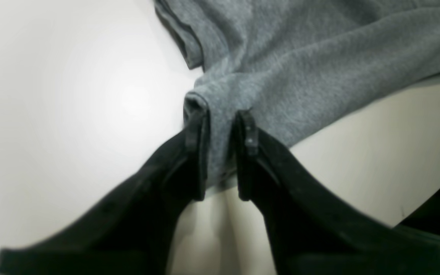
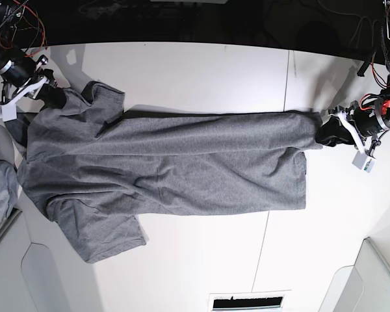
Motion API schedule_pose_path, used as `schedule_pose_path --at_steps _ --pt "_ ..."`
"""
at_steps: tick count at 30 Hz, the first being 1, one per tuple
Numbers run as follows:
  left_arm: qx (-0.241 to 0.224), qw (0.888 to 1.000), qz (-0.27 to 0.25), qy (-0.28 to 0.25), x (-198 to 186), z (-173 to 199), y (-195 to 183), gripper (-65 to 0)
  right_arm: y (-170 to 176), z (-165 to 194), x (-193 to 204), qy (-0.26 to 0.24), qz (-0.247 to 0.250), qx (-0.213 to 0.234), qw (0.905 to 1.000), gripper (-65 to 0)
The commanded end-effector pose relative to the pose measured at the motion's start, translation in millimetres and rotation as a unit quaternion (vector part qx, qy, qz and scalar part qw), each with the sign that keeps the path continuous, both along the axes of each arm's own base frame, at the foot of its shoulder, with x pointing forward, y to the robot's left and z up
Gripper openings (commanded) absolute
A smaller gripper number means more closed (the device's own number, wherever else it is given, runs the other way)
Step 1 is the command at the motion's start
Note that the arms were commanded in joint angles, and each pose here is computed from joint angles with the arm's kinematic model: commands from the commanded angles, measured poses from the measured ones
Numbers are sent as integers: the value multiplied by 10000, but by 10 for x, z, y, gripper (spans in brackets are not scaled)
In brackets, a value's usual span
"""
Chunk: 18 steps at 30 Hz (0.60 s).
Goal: Layout the t-shirt on the table in an organized manner, then fold the t-shirt properly
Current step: 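Lower the folded edge onto the shirt and open both grippers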
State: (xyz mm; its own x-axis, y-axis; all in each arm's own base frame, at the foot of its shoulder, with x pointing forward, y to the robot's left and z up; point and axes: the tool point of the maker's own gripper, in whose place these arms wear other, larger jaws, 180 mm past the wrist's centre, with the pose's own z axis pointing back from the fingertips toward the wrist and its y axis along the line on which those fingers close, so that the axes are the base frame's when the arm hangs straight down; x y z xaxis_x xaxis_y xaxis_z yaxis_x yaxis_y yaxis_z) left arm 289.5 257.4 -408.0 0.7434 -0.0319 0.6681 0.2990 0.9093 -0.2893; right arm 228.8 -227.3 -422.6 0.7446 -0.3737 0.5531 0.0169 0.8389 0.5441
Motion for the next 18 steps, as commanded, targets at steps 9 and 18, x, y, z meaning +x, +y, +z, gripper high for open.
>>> schedule_pose_path --at_steps 9,18 --pt "-13 9981 23 -613 378 373 58 -499 -115 658 829 -1171 77 -407 9923 -650" --pt "307 9964 -25 -787 484 428 121 -499 -85 684 1400 -1293 154 -676 9892 -650"
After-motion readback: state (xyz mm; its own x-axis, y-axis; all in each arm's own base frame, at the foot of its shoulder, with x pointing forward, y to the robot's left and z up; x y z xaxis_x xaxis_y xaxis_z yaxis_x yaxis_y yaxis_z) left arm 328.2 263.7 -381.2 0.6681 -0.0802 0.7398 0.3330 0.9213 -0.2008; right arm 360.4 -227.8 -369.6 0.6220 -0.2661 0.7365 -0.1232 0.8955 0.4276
